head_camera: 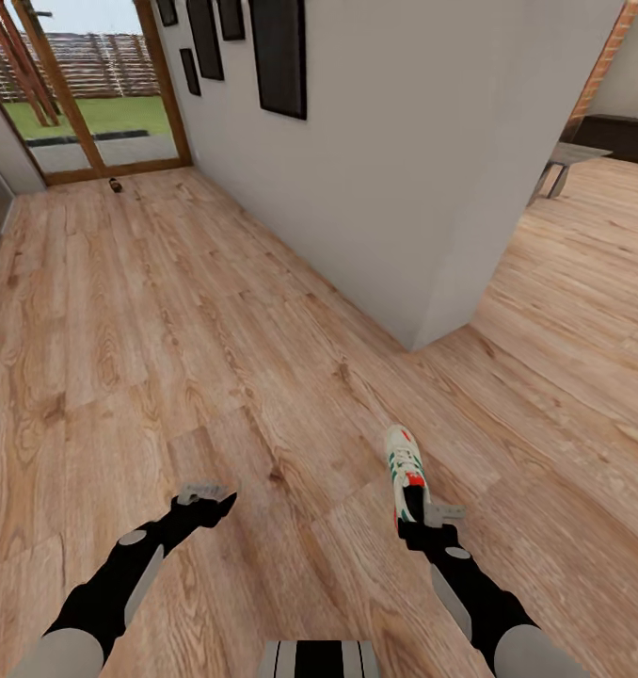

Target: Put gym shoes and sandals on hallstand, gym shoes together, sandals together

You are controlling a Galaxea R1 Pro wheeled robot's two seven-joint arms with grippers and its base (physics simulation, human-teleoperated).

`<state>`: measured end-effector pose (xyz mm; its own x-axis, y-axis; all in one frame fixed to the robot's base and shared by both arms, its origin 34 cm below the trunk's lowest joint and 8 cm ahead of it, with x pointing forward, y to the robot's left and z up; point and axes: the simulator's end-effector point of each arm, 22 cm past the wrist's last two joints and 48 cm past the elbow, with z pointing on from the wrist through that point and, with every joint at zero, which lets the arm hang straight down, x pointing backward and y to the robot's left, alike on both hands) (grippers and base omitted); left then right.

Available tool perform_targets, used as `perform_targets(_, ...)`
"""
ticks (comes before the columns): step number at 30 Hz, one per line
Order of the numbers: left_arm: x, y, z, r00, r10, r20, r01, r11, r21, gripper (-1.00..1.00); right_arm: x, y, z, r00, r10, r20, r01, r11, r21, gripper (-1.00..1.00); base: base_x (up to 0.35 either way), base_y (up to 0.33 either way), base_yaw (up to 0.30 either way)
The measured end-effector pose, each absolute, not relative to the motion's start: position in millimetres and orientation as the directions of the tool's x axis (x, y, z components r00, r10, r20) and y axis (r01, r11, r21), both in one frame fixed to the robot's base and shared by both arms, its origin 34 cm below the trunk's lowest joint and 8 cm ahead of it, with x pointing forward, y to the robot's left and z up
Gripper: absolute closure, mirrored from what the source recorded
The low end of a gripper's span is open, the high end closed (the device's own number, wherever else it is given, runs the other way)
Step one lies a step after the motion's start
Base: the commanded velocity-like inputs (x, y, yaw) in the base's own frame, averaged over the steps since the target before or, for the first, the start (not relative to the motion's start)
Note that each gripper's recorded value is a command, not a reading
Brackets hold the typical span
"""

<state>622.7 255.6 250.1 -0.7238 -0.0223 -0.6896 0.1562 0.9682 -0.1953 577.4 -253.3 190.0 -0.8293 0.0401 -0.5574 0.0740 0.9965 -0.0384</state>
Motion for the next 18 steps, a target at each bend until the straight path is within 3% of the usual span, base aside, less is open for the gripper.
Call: perform_targets(18,542,333,252,-0.671,-0.042,-0.740,-0.052,0.999,-0.009,-1.00,586,-248,238,-0.708,-0.059,-0.703,-0.002,0.997,-0.081,1.00,0.000,0.000,-0.001)
